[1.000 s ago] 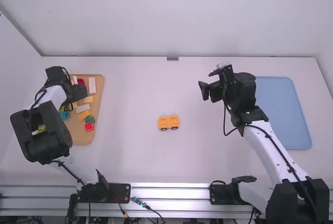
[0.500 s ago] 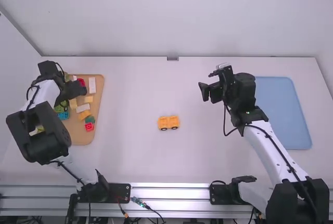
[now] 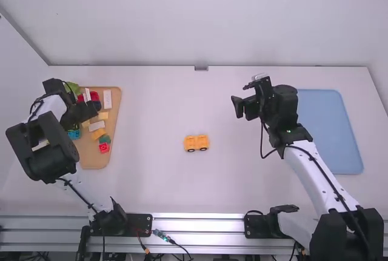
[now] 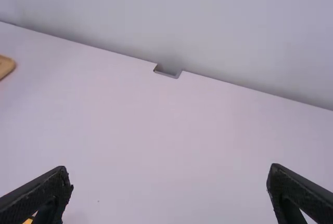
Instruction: Assemble lego blocks to make yellow taxi
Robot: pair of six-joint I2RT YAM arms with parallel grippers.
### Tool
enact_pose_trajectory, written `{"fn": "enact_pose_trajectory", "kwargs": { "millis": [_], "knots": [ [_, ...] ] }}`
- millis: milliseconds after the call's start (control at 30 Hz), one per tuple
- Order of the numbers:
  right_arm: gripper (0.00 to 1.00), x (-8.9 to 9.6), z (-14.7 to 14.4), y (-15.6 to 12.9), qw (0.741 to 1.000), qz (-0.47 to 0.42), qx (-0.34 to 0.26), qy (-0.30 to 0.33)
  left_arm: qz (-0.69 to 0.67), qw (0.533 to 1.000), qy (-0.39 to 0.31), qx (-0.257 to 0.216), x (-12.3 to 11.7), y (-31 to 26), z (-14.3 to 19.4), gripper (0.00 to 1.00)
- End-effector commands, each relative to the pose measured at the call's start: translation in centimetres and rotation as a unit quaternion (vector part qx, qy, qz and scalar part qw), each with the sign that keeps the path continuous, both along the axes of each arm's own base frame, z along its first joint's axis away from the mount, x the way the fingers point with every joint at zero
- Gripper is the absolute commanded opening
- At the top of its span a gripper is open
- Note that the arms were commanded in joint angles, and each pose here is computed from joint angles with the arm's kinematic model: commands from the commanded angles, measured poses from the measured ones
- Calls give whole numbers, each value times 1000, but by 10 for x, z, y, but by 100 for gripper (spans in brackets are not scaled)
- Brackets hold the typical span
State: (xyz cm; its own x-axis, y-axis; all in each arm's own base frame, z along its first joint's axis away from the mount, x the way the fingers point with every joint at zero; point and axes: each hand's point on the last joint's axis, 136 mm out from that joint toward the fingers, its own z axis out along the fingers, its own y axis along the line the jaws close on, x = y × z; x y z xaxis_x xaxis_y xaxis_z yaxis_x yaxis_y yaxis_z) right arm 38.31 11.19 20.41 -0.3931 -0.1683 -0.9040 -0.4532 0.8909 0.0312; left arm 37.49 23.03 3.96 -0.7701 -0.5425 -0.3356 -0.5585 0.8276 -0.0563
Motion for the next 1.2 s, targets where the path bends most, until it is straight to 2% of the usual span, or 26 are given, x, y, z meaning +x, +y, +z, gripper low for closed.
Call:
{"fn": "enact_pose_trajectory", "kwargs": {
  "millis": [0, 67, 133, 233, 533, 1167],
  "knots": [
    [99, -4, 5, 1, 1000, 5, 4, -7, -9, 1000, -7, 10, 8, 3, 7, 100],
    [99, -4, 5, 1, 1000, 6, 4, -7, -14, 1000, -8, 11, 8, 3, 6, 97],
    [99, -4, 5, 1, 1000, 6, 4, -7, -19, 1000, -5, 12, 6, 2, 3, 86],
    [99, -4, 5, 1, 1000, 6, 5, -7, -23, 1000, -3, 13, 5, 1, 0, 81],
    [99, -4, 5, 1, 1000, 4, 8, -5, -64, 998, -6, 13, 5, -5, -8, 80],
    [99, -4, 5, 1, 1000, 4, 7, -5, -61, 998, -19, 27, 4, -4, -25, 76]
  ]
}}
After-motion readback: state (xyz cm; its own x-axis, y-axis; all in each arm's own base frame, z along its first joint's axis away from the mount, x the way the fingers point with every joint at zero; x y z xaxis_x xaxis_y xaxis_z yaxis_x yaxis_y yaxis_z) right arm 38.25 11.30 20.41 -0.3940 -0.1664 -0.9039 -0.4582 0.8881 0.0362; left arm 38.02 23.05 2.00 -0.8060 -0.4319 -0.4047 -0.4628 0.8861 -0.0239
